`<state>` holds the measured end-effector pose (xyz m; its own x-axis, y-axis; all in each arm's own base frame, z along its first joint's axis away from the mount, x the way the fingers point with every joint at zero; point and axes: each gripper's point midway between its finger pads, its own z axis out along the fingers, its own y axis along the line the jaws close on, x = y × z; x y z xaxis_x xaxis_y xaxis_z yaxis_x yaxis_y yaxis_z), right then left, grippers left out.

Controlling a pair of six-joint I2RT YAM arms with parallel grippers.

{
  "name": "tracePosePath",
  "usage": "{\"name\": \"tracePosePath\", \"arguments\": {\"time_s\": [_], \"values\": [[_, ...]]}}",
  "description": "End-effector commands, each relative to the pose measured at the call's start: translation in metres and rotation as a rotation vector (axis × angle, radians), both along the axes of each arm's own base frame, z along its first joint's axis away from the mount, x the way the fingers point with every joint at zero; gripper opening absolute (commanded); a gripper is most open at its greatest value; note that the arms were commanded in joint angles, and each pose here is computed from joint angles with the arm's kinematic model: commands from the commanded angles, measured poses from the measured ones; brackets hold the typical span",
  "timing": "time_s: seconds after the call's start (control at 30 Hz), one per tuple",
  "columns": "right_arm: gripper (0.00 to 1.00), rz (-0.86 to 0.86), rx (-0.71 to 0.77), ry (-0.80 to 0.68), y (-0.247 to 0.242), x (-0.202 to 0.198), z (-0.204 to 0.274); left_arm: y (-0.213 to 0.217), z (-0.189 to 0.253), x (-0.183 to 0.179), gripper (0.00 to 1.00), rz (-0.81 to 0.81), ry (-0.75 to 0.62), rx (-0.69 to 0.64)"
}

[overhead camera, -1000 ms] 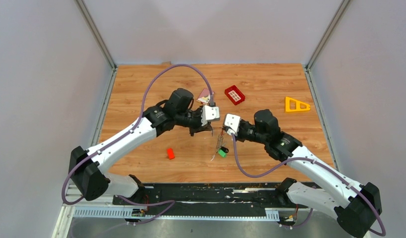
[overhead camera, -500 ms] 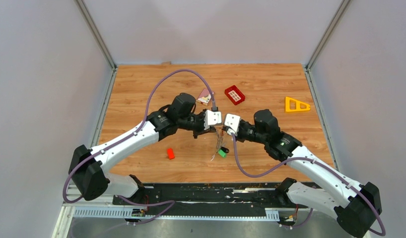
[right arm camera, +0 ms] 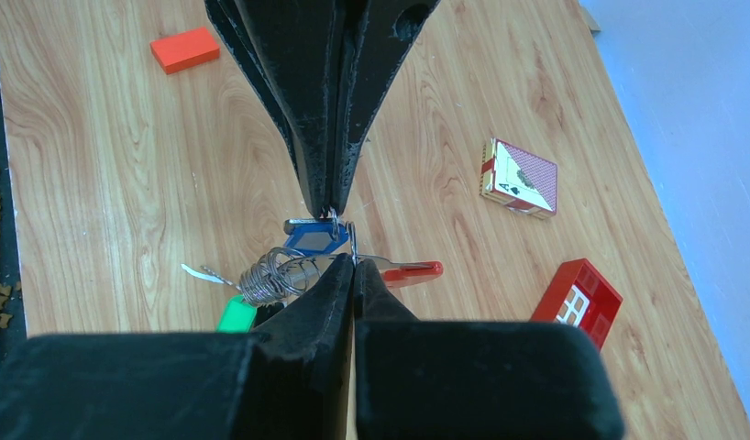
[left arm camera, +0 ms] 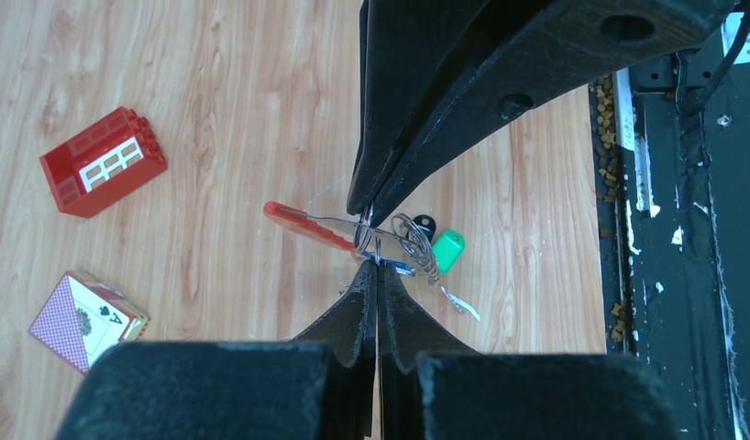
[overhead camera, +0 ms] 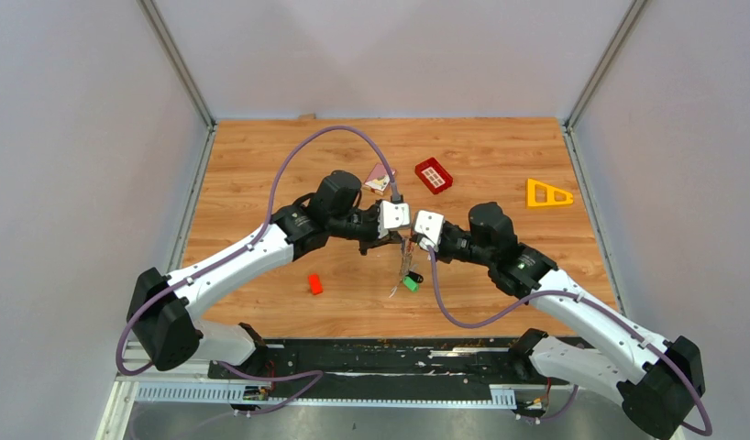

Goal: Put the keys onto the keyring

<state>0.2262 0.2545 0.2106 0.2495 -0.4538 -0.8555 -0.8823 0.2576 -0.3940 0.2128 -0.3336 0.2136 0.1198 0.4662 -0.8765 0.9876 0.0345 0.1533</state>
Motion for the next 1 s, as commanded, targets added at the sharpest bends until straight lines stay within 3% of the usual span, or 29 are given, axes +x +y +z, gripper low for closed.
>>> {"name": "tracePosePath", "arguments": {"time_s": [0.0, 0.97], "values": [[0.00, 0.018, 0.040, -0.016, 0.0066, 0.0001, 0.0149, -0.0069, 0.0166, -0.0046, 0.00, -0.023, -0.017, -0.052], [0.00, 0.002, 0.032, -0.027, 0.0045, 0.0032, 0.0133, -0.0106, 0.0256, 0.0001, 0.00, 0.068, 0.073, -0.085]]}}
